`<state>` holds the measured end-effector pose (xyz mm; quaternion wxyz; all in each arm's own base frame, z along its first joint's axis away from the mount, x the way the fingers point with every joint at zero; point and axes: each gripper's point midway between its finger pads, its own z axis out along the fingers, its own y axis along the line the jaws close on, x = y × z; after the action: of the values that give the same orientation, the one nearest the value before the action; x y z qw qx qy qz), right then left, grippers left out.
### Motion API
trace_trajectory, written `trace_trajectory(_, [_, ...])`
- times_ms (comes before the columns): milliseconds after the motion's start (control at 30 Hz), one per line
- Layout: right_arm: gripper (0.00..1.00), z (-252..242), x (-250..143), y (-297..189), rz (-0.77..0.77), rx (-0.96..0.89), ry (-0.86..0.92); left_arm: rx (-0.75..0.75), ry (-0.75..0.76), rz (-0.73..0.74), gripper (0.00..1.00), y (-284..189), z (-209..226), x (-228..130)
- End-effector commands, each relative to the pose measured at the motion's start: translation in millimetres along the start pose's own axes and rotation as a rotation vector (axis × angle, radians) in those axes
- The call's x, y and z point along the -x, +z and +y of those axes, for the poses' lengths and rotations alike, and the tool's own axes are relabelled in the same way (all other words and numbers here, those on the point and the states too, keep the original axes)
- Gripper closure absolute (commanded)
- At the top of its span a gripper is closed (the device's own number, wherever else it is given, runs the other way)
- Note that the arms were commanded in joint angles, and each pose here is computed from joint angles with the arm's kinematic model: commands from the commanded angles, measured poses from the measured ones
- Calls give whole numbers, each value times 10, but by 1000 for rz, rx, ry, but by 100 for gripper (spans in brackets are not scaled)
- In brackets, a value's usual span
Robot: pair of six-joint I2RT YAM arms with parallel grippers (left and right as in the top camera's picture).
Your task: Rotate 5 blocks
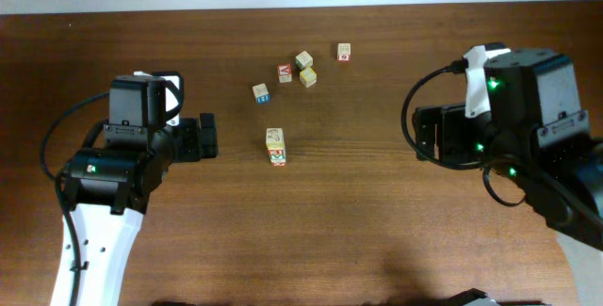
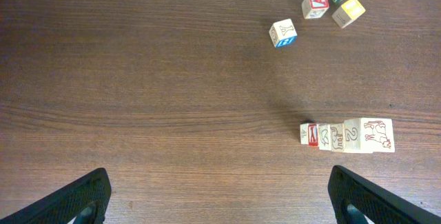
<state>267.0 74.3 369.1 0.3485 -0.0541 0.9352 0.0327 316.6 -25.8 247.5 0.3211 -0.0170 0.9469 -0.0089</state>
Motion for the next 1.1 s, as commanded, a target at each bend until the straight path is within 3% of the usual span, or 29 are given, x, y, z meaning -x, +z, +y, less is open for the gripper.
trace_trajectory(0, [1,-28,39,-48,-18,-7,17,9,11,-34,1,-93,25,74])
trace_trajectory(633, [1,-101,138,-3,-47,-58,5,9,11,-34,1,-93,25,74])
trace_trajectory(800, [2,-98,419,-101,-235,-46,-83,9,11,-34,1,-93,25,74])
trace_trajectory(933, [1,-253,404,-72,-335,-57,-36,9,11,-34,1,-93,25,74])
trace_trajectory(1067, [1,-289,291,79,-463,-19,-111,9,11,-34,1,-93,25,74])
